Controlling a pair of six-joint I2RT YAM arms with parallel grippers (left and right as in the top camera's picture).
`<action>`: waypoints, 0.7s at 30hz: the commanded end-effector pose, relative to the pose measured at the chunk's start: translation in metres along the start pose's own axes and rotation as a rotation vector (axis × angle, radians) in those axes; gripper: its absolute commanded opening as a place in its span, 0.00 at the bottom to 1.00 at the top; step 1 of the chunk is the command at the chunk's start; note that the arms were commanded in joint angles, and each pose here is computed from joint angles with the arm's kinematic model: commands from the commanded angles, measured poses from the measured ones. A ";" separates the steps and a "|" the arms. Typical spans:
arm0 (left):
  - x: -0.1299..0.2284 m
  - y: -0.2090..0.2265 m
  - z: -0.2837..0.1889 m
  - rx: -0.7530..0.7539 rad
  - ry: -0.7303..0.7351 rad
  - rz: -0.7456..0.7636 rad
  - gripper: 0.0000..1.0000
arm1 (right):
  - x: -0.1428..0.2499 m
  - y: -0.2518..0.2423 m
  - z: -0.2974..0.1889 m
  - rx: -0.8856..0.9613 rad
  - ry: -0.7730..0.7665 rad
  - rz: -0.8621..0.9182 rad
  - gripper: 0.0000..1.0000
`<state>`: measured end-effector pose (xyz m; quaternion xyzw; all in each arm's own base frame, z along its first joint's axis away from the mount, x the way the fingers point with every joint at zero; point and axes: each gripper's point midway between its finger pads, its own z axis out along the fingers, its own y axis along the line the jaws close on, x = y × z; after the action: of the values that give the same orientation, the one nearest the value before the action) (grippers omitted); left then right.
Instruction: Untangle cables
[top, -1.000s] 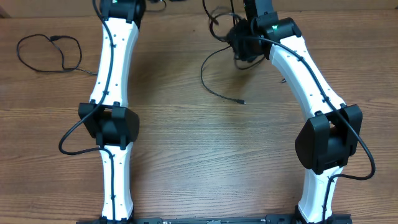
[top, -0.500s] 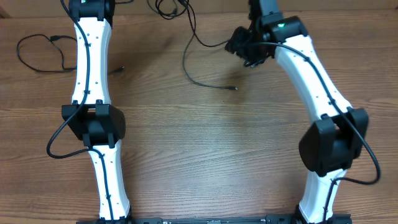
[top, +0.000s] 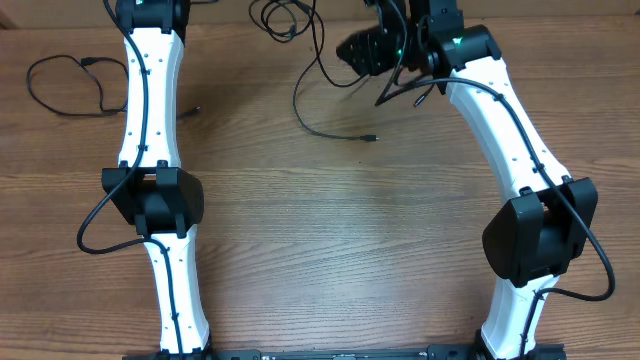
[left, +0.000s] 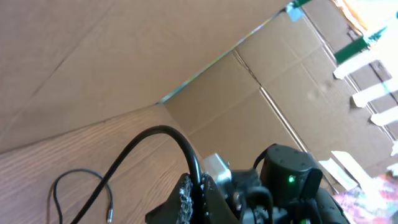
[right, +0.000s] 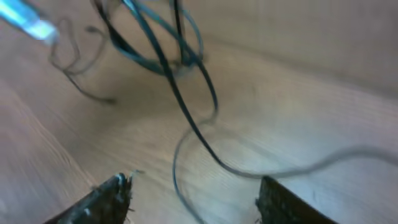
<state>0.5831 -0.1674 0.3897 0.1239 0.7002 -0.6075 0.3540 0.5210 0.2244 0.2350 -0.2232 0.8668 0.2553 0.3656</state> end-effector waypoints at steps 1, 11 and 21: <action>0.007 -0.015 0.003 0.082 0.057 0.026 0.04 | -0.024 0.010 0.002 -0.083 -0.092 0.147 0.63; 0.015 -0.061 0.020 0.215 0.111 0.128 0.04 | -0.087 -0.002 -0.005 -0.010 -0.366 0.436 0.68; 0.016 -0.083 0.026 0.262 0.109 0.176 0.04 | -0.090 -0.019 0.006 0.091 -0.433 0.518 0.37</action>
<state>0.5310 -0.2156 0.4430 0.2693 0.6171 -0.6451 0.3612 0.5815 0.2363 0.3190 0.0352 0.7932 0.3725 0.4805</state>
